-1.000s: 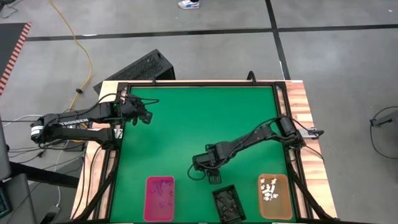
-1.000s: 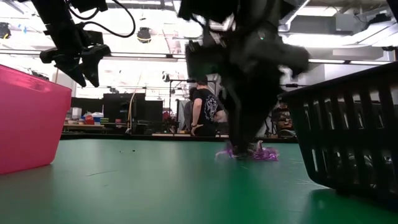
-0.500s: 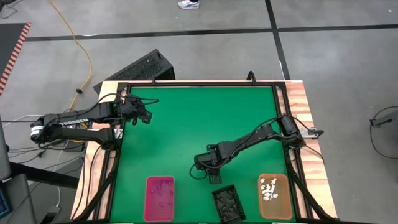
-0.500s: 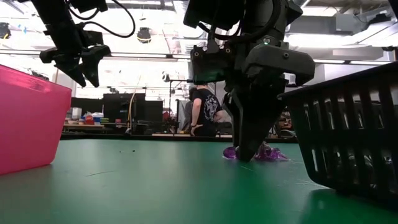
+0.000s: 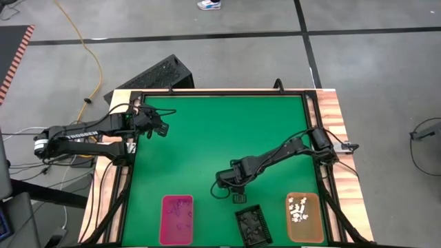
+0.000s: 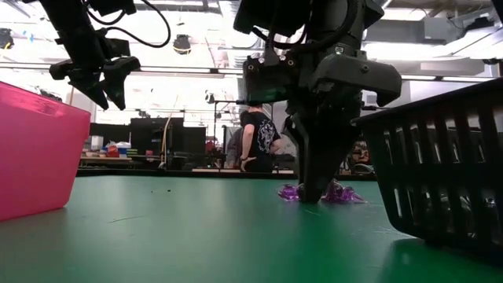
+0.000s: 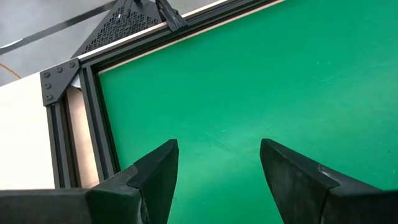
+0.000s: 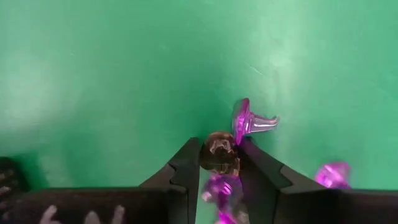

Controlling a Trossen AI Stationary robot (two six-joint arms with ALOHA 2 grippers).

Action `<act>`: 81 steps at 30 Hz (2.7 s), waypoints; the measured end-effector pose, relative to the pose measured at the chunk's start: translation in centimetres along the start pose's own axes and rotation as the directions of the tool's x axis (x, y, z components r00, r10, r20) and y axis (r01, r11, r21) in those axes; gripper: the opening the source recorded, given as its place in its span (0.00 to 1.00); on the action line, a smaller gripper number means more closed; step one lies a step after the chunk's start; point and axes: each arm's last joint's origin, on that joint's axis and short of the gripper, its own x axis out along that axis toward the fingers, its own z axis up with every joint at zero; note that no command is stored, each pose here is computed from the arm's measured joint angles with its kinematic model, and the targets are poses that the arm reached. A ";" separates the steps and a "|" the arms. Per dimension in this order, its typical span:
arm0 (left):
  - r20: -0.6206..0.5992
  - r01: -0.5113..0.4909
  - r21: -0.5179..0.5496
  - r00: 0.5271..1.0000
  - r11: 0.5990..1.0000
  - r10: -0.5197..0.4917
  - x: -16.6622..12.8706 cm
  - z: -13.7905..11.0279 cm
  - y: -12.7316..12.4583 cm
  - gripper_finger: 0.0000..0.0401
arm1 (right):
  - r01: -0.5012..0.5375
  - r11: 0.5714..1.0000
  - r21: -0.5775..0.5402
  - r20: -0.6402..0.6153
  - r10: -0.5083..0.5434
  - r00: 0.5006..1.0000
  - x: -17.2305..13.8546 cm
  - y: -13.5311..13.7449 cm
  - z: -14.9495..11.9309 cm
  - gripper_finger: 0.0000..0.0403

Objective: Sort Halloween decoration
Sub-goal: Put the black skull toy into the black organizing bin

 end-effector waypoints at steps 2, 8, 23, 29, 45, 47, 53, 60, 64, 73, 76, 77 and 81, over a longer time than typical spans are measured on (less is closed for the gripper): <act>0.000 0.000 -0.001 1.000 1.000 0.000 0.0 0.0 0.0 0.55 | 0.001 1.000 0.002 -0.005 -0.001 1.000 -0.8 0.0 -0.1 0.29; 0.001 0.000 -0.002 1.000 1.000 0.000 0.0 0.0 0.0 0.55 | -0.022 0.999 0.024 0.053 0.020 0.998 -4.5 0.9 -0.2 0.29; -0.007 0.007 -0.024 1.000 1.000 -0.007 0.0 0.0 0.0 0.55 | -0.213 0.976 -0.041 0.073 0.216 0.974 -9.4 10.9 -4.9 0.29; -0.006 0.009 -0.032 1.000 0.999 -0.009 0.0 0.0 0.0 0.55 | -0.206 0.977 -0.049 0.078 0.210 0.975 -8.9 13.0 -5.8 0.37; -0.039 0.047 -0.054 0.998 0.997 -0.049 0.0 -0.1 -0.2 0.55 | -0.107 0.835 0.541 0.101 0.062 0.993 -8.4 6.3 -2.8 0.53; -0.038 0.047 -0.051 0.998 0.998 -0.049 0.0 -0.1 -0.1 0.55 | -0.089 0.755 0.650 0.116 0.017 0.993 -8.4 4.9 -2.2 0.53; -0.064 0.084 0.009 0.994 0.996 -0.083 0.0 -0.2 -0.3 0.55 | -0.065 0.579 0.812 0.109 -0.041 0.993 -7.8 1.1 -0.9 0.53; -0.081 0.110 0.063 0.991 0.992 -0.105 0.0 -0.2 -0.3 0.55 | 0.013 0.533 0.846 -0.025 0.014 1.000 -3.2 0.4 -0.5 0.53; -0.081 0.112 0.086 0.991 0.990 -0.105 0.0 -0.2 -0.3 0.55 | 0.045 0.513 0.857 -0.069 0.028 0.997 -2.2 0.4 -0.6 0.53; -0.079 0.115 0.089 0.991 0.989 -0.108 0.0 -0.2 -0.3 0.55 | 0.105 0.515 0.851 -0.097 -0.043 0.994 -2.2 -0.4 -0.9 0.53; -0.079 0.115 0.089 0.991 0.989 -0.108 0.0 -0.2 -0.3 0.55 | 0.105 0.515 0.851 -0.093 -0.048 0.994 -2.2 -0.4 -0.8 0.53; -0.079 0.115 0.088 0.991 0.989 -0.108 0.0 -0.2 -0.4 0.55 | 0.105 0.513 0.852 -0.093 -0.049 0.994 -2.2 -0.5 -0.8 0.52; -0.079 0.114 0.088 0.991 0.990 -0.107 0.0 -0.2 -0.3 0.55 | 0.102 0.520 0.848 -0.089 -0.051 0.995 -1.9 -0.6 -0.9 0.50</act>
